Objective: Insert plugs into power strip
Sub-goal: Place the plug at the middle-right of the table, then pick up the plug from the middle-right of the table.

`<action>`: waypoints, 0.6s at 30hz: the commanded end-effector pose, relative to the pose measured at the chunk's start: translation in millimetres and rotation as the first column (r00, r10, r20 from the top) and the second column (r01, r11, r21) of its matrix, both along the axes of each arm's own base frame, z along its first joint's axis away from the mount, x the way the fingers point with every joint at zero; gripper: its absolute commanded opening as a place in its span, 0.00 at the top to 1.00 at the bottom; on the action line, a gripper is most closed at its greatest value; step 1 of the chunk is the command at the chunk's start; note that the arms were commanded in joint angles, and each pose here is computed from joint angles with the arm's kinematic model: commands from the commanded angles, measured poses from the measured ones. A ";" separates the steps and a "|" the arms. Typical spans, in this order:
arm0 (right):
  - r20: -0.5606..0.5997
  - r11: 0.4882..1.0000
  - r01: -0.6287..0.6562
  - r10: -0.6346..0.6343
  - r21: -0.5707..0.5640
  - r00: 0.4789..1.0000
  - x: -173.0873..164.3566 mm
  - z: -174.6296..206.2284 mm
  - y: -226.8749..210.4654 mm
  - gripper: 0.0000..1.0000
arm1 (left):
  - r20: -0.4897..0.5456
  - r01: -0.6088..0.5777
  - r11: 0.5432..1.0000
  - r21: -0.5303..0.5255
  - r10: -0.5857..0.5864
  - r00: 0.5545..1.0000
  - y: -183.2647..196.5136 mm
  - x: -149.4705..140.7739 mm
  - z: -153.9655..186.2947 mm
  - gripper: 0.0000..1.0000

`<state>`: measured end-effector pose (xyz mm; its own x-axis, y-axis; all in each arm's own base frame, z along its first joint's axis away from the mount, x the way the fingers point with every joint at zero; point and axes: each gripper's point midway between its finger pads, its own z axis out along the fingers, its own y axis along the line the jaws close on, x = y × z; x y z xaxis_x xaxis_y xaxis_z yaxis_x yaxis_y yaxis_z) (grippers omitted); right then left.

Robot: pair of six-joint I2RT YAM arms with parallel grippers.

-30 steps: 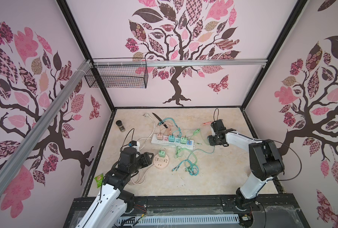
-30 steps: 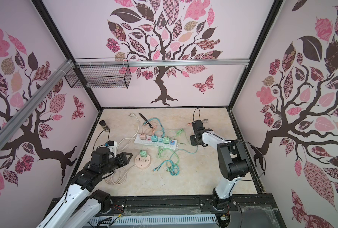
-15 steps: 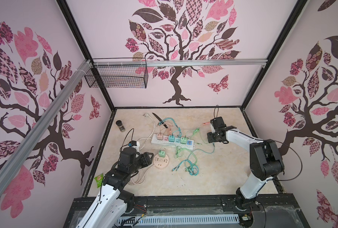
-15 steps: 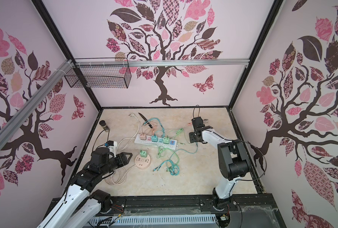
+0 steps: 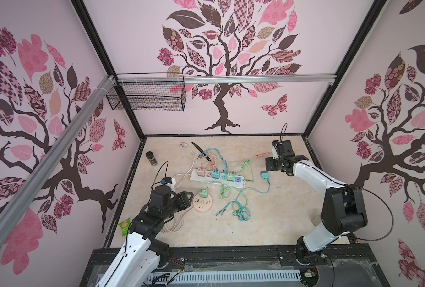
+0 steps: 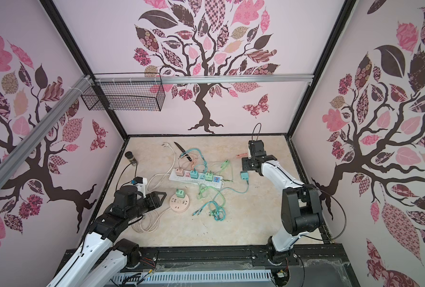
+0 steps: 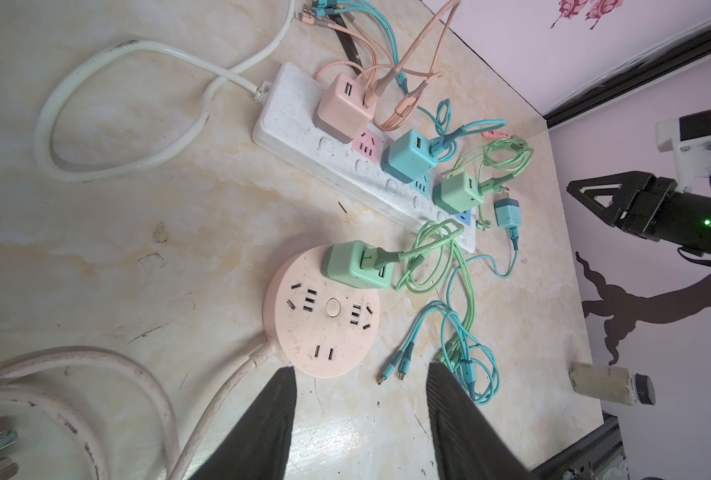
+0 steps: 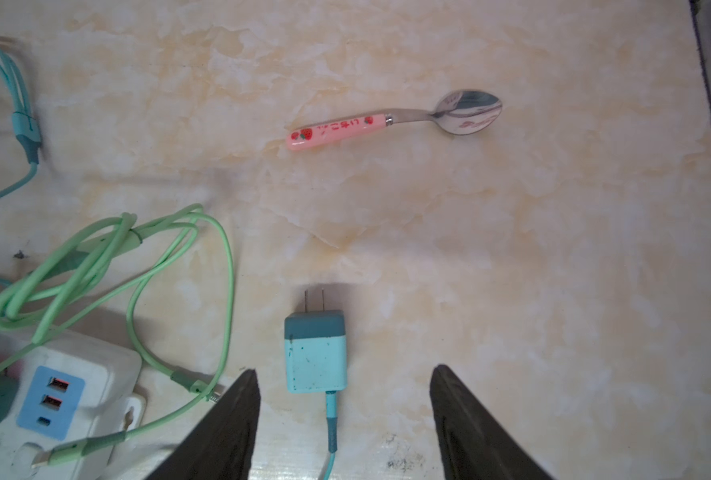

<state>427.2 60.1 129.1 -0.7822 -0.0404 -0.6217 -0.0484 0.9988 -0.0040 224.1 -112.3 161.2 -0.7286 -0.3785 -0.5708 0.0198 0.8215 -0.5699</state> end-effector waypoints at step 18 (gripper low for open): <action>-0.240 0.995 -0.054 0.073 0.087 0.968 -23.6 -92.0 18.4 0.34 | 0.020 -0.003 1.000 -0.001 0.003 1.000 1.3 1.5 2.6 0.45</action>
